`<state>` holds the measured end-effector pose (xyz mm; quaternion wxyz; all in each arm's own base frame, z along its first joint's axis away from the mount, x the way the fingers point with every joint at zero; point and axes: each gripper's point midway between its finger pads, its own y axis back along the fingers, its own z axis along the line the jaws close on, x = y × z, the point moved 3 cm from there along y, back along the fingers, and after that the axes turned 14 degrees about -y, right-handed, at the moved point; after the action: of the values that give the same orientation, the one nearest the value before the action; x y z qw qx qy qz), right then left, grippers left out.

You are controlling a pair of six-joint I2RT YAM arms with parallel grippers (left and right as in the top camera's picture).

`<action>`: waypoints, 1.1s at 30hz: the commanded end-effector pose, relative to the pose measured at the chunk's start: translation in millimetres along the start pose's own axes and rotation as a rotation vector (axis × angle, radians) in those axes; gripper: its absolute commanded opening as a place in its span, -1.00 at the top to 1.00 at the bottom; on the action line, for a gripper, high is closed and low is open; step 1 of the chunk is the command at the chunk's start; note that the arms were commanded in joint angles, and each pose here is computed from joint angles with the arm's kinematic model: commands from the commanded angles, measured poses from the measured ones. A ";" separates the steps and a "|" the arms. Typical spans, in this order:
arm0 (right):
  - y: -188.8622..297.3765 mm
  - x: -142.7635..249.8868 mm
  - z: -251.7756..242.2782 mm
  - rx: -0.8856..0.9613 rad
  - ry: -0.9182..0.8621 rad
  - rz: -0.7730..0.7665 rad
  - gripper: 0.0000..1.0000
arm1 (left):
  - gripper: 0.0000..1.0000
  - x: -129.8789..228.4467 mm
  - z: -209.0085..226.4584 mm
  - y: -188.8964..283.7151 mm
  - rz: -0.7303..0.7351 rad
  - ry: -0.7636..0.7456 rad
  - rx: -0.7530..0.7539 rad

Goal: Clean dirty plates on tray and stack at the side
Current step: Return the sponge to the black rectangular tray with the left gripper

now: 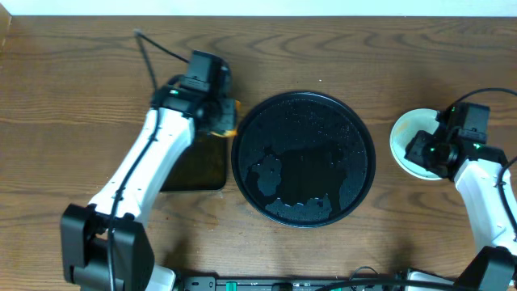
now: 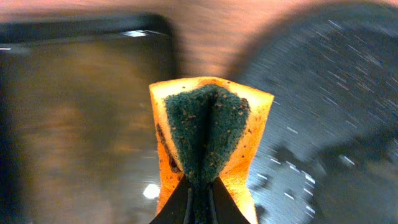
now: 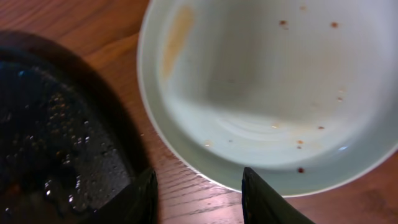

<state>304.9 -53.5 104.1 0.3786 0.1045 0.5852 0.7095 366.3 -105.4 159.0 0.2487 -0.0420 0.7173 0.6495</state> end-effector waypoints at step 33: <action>47.6 24.0 105.6 -0.233 0.487 -0.133 -0.10 | -0.56 34.5 60.1 38.2 0.086 0.160 -0.143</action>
<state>319.2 20.9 145.8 0.2966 -0.0844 0.5858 0.7495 351.0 -36.0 170.7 0.1712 -0.0835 0.6893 0.6990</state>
